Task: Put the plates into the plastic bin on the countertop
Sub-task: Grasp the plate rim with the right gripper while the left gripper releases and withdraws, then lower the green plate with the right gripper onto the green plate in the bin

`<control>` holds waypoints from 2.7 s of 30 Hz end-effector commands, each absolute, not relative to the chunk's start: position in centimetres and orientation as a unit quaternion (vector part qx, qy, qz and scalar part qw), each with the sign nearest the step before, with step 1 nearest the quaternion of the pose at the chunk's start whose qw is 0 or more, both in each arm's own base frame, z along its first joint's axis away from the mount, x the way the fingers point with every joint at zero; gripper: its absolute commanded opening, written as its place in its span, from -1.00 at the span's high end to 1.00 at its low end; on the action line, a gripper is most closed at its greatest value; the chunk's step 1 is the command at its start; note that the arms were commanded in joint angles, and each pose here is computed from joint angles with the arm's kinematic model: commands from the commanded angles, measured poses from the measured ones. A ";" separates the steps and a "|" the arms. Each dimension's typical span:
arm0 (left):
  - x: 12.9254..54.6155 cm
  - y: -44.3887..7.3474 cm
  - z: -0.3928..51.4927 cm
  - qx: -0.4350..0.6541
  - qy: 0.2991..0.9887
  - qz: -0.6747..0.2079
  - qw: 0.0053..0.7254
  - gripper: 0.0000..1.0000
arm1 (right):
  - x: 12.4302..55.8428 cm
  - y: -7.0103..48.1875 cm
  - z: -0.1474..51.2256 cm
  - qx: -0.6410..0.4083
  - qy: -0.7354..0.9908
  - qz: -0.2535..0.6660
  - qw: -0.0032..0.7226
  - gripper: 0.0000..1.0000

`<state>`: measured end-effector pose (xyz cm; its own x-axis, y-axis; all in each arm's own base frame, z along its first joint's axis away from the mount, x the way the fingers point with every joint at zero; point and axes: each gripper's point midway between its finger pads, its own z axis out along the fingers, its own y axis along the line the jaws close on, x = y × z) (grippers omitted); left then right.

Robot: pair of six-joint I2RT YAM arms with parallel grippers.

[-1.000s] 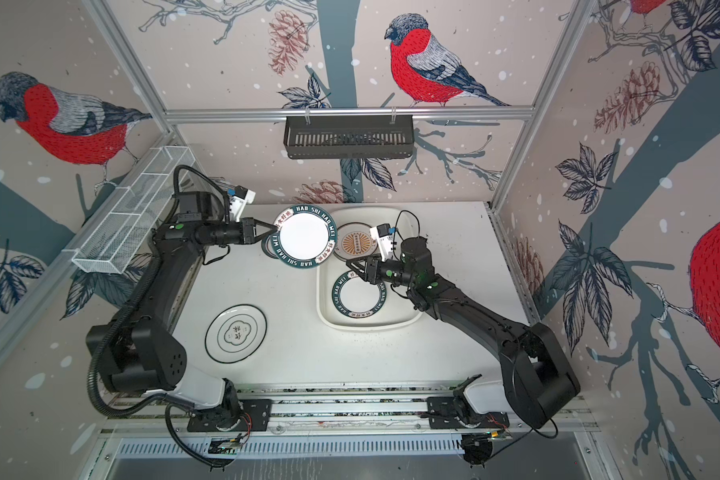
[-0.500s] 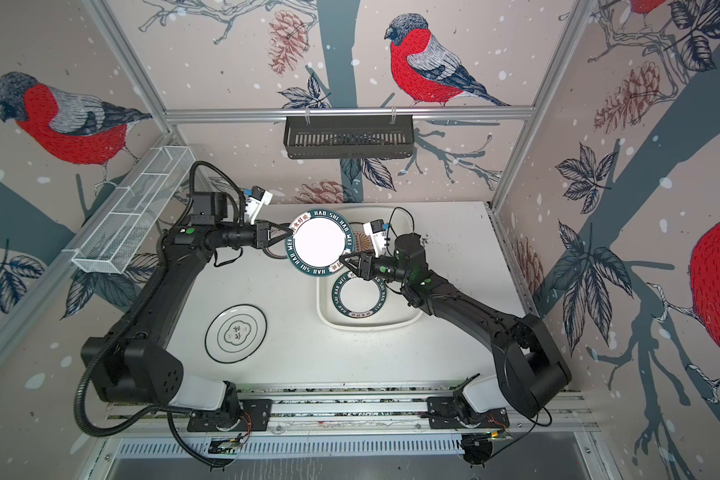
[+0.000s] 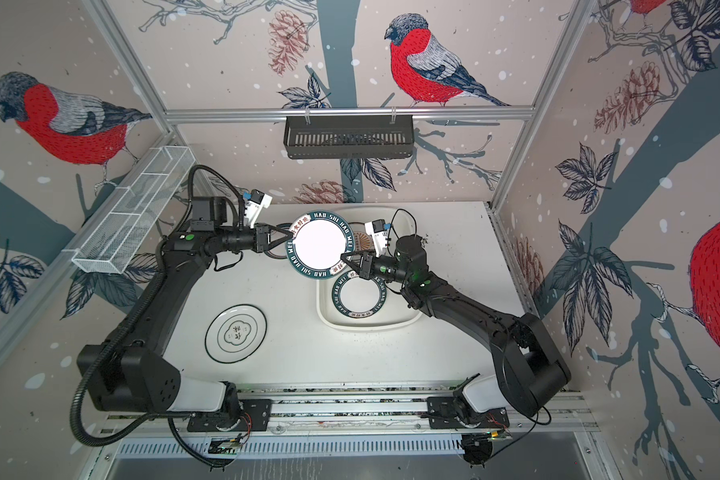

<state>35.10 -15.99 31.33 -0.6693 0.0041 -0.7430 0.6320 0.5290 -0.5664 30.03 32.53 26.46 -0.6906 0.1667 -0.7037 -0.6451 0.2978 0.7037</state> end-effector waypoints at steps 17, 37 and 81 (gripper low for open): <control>34.5 -16.7 32.1 0.216 0.784 -0.450 0.369 -0.21 | 30.6 32.0 27.8 -0.165 0.701 0.585 0.373 0.86; 35.0 -14.3 32.3 0.212 0.814 -0.346 0.416 -0.41 | 32.8 21.4 20.2 -0.112 0.831 0.448 0.312 0.86; 34.7 -14.7 31.7 0.217 0.810 -0.358 0.411 -0.41 | 32.4 22.4 9.7 -0.101 0.909 0.384 0.128 0.77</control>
<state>34.88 -14.41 31.09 -0.5945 0.0507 -0.8025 0.6181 0.6672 -0.4157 32.45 22.16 9.54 -0.9520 -0.0653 -0.2991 -0.2595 0.6903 0.6754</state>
